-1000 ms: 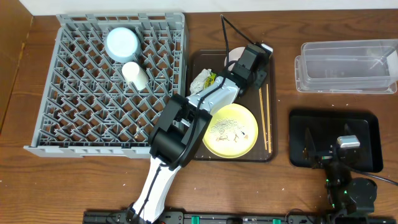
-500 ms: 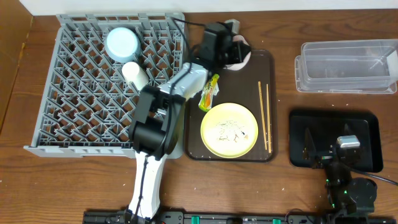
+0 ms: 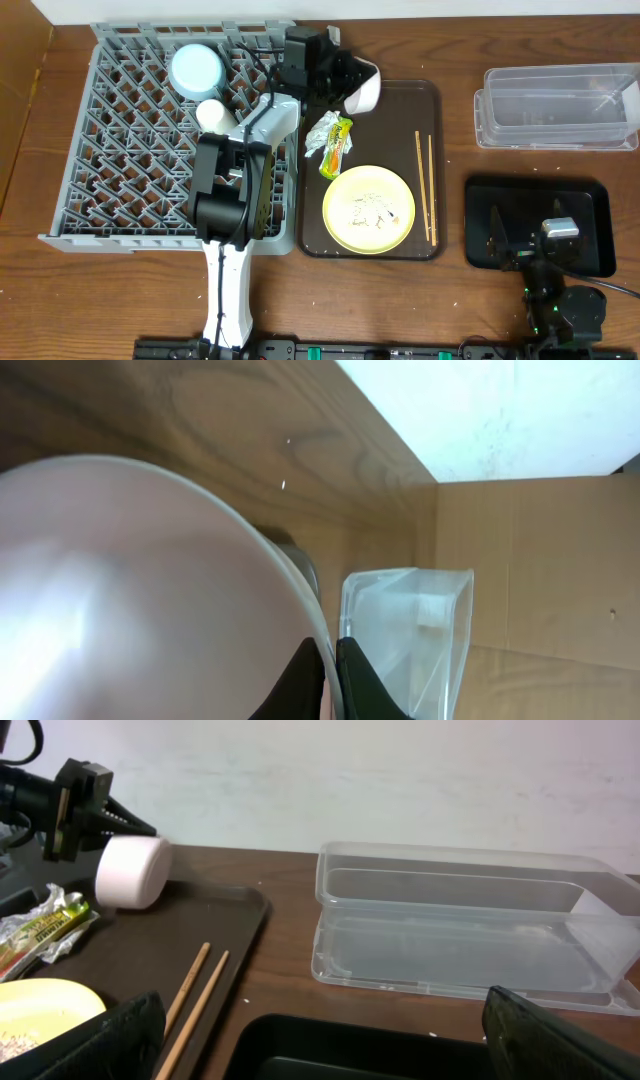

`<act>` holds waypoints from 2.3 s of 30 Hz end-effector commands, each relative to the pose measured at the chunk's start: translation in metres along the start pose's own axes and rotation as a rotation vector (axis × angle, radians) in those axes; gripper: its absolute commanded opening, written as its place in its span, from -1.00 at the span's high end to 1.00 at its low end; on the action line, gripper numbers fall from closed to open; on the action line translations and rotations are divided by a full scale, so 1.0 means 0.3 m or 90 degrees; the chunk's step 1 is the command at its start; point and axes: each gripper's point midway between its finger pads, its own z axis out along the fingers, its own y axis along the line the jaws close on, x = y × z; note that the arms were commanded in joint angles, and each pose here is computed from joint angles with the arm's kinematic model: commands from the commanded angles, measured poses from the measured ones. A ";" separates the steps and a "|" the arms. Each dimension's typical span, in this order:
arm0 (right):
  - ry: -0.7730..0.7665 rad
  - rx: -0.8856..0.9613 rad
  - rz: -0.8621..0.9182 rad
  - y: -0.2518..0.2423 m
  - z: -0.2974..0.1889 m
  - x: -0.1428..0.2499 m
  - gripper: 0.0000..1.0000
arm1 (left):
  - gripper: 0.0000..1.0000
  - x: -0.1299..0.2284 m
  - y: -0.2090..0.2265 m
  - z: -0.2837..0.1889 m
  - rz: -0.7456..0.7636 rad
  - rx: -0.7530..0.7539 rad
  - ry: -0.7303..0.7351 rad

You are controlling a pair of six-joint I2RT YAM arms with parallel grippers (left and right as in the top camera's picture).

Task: Sort waste into correct bins and load items into the dishwasher
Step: 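Grasp the pink bowl rim with the left gripper and lift, then carry the pink bowl to the rack's back-left corner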

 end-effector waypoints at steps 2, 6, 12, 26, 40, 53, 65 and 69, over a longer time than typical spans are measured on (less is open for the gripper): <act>0.001 -0.005 -0.005 0.007 0.000 0.002 -0.99 | 0.85 0.035 0.071 0.016 -0.040 -0.032 0.018; 0.001 -0.005 -0.005 0.007 0.000 0.002 -0.99 | 0.85 0.035 -0.044 0.004 -0.019 0.070 0.050; 0.000 -0.005 -0.005 0.007 0.000 0.002 -0.99 | 0.85 -0.072 -0.150 -0.073 -0.061 0.169 0.020; 0.001 -0.005 -0.005 0.007 0.000 0.002 -0.98 | 0.85 -0.258 -0.281 -0.348 -0.063 0.316 -0.020; 0.001 -0.005 -0.005 0.007 0.000 0.003 -0.99 | 0.85 -0.491 -0.283 -0.867 -0.054 0.319 -0.154; 0.001 -0.005 -0.005 0.007 0.000 0.003 -0.98 | 0.85 -0.617 0.062 -1.394 -0.173 0.243 -0.298; 0.002 -0.005 -0.005 0.007 0.000 0.004 -0.99 | 0.85 -0.444 0.403 -1.496 -0.320 0.102 -0.304; 0.002 -0.005 -0.005 0.007 0.000 0.004 -0.99 | 0.85 -0.415 0.343 -1.466 -0.304 0.140 -0.257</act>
